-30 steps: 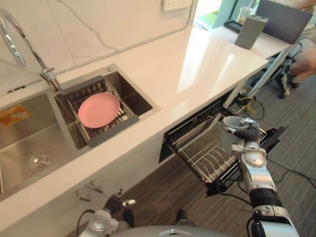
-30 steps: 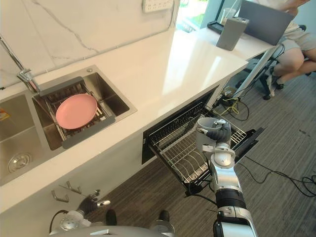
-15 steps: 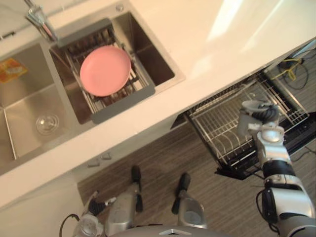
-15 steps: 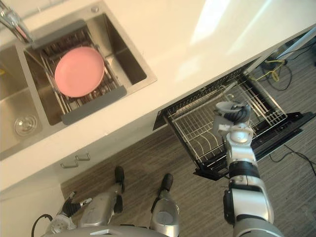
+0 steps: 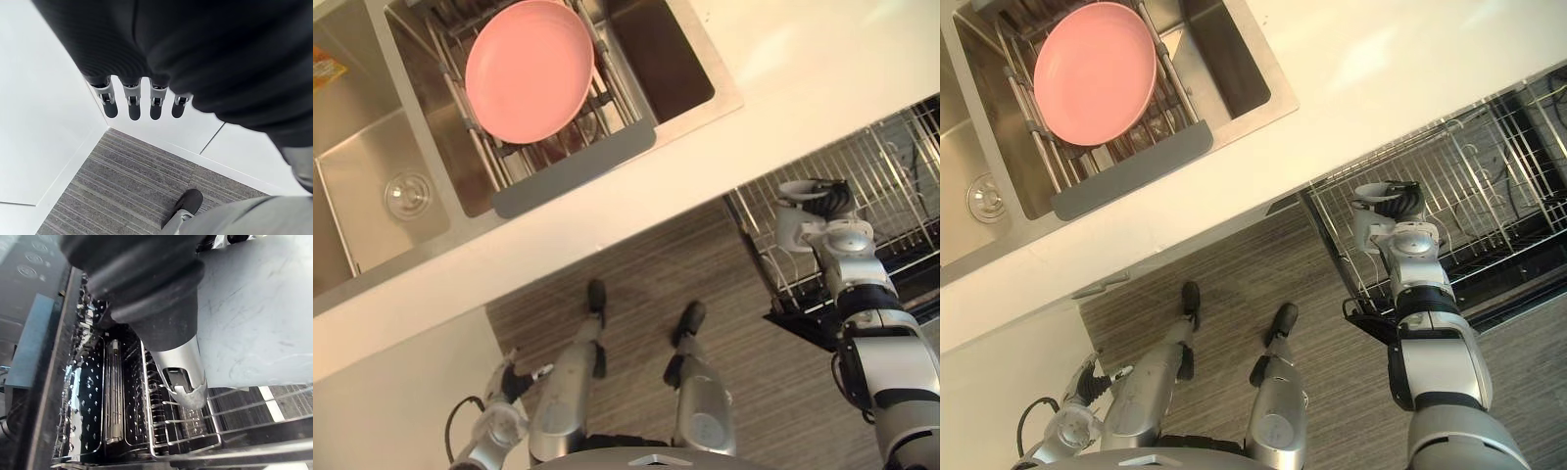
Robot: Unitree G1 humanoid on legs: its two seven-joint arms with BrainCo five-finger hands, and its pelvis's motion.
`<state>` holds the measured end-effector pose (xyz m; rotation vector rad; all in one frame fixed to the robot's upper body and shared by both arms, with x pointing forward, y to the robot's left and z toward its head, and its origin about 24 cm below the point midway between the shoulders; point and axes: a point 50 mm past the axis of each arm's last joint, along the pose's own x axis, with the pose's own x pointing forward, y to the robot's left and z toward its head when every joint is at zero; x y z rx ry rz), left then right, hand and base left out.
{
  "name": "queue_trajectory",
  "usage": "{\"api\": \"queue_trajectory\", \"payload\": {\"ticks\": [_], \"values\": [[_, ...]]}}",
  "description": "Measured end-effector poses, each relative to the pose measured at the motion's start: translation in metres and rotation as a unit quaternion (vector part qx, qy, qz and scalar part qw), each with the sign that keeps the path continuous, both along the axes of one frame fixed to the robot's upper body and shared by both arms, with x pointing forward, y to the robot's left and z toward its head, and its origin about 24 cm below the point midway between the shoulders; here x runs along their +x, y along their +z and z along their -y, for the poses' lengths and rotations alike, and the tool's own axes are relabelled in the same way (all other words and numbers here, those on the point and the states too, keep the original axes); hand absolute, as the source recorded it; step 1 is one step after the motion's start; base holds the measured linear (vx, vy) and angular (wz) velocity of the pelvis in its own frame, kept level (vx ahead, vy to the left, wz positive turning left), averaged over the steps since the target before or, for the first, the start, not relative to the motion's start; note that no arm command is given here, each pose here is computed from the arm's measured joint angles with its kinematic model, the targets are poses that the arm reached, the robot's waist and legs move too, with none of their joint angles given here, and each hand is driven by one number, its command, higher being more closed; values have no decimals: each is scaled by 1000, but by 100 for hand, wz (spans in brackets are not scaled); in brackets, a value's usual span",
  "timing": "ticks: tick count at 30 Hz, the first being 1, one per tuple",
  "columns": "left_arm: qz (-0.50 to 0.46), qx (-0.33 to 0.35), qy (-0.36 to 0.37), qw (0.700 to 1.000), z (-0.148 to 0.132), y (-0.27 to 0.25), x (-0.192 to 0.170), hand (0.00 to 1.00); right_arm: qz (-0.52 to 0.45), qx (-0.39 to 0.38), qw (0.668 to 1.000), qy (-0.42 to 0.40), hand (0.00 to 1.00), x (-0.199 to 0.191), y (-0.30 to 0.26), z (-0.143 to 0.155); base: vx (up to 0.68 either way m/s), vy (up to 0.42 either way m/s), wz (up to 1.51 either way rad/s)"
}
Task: Walk over to the sink, pick up the cup, carry it to the dishwasher, place the cup inside the dishwasher, then close the dishwasher door
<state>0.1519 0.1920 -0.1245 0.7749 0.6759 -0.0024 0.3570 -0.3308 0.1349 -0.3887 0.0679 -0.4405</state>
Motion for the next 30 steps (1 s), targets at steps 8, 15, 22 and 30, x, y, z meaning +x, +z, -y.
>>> {"api": "queue_trajectory", "payload": {"ticks": [8, 15, 22, 30], "values": [[15, 18, -18, 1000, 6, 3, 14, 0, 5, -28, 1000, 0, 100, 8, 14, 0, 28, -29, 8], [14, 20, -23, 999, 7, 2, 14, 0, 7, -39, 999, -3, 0, 12, 22, -1, 28, -40, 5], [20, 26, -28, 999, 10, 3, 15, 0, 21, -23, 999, 20, 0, 19, 22, -16, 14, -46, 5], [17, 46, -40, 998, 9, 3, 15, 0, 53, -12, 998, 43, 0, 24, 29, -29, 12, -51, -2]]}}
